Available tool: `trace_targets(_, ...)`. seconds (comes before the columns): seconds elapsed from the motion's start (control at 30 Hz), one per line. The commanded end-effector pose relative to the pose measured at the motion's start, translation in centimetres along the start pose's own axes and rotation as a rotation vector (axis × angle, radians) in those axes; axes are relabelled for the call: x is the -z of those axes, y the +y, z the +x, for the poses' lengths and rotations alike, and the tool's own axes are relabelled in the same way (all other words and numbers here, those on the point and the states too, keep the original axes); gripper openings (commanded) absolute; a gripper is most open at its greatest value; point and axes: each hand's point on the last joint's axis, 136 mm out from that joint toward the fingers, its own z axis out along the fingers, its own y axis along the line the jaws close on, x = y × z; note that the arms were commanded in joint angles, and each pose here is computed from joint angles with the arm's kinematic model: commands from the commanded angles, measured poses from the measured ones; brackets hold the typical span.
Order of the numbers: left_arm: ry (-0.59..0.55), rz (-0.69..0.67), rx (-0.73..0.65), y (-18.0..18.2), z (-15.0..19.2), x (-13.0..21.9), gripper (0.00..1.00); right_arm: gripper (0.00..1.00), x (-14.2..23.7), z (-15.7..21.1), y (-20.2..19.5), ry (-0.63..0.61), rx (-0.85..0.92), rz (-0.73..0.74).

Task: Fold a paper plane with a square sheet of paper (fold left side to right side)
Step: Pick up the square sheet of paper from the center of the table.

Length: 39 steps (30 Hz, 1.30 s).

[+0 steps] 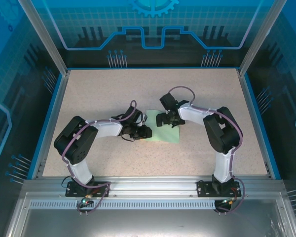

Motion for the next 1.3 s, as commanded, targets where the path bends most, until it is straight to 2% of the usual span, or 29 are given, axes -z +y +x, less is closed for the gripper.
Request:
trace_targets(0.0, 0.022, -0.065, 0.007, 1.5, 0.6, -0.9, 0.33, 0.98, -0.1, 3.9, 1.4, 0.112, 0.018, -0.056)
trace_targets(0.43, -0.031, -0.037, -0.027, 0.0, -0.3, 1.2, 0.36, 0.65, 0.1, 3.2, 1.6, 0.095, 0.107, -0.077)
trace_targets(0.7, -0.126, 0.007, -0.062, -1.2, -1.6, 5.8, 0.51, 0.47, 0.2, 2.8, 2.2, 0.092, 0.13, -0.163)
trace_targets(0.87, -0.214, 0.05, -0.039, -0.6, -2.5, 10.0, 0.6, 0.39, 1.1, 1.9, 2.6, 0.051, 0.123, -0.244)
trace_targets(1.03, -0.309, 0.1, -0.012, 0.1, -2.9, 13.7, 0.66, 0.29, 2.4, 1.0, 3.7, 0.017, 0.129, -0.388)
trace_targets(1.27, -0.417, 0.208, -0.059, -1.1, -3.0, 17.1, 0.73, 0.22, 7.1, -0.1, 5.8, -0.071, 0.169, -0.639)
